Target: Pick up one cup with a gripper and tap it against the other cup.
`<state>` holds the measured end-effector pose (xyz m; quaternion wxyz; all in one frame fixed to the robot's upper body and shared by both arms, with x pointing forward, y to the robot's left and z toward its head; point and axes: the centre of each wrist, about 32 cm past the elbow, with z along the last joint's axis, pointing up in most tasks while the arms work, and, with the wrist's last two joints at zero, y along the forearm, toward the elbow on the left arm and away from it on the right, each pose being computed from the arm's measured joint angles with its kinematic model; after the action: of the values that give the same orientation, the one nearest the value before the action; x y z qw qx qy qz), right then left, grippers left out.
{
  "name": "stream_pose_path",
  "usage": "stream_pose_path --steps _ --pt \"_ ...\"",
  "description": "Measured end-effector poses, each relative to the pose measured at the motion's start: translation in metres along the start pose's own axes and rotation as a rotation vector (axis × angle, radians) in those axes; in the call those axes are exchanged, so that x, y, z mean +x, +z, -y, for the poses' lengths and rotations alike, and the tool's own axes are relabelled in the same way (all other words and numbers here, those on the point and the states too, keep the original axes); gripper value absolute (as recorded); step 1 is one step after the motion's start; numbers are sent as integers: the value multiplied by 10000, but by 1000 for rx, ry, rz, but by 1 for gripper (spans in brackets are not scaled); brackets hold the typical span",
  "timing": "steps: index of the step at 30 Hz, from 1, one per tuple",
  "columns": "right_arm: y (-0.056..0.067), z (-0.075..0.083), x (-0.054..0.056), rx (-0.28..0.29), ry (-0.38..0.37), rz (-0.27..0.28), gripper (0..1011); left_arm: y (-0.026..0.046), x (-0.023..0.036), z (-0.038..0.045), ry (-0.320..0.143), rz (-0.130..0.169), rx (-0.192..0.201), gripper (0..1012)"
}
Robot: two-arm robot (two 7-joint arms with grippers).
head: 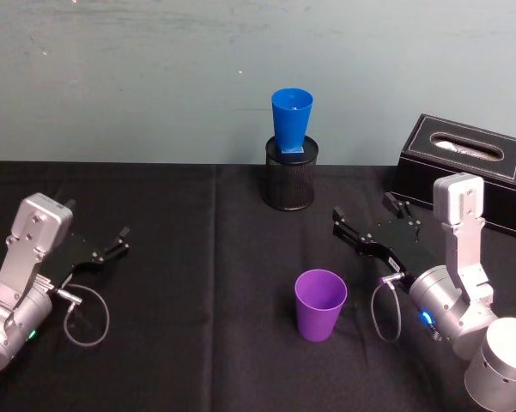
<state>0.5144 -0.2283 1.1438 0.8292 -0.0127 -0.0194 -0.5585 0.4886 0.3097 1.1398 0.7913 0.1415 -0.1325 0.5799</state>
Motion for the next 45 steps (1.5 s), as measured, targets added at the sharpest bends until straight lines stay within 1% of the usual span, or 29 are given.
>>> stream_pose_path --steps 45 --pt "0 0 0 0 0 0 1000 0 0 0 0 0 0 1011"
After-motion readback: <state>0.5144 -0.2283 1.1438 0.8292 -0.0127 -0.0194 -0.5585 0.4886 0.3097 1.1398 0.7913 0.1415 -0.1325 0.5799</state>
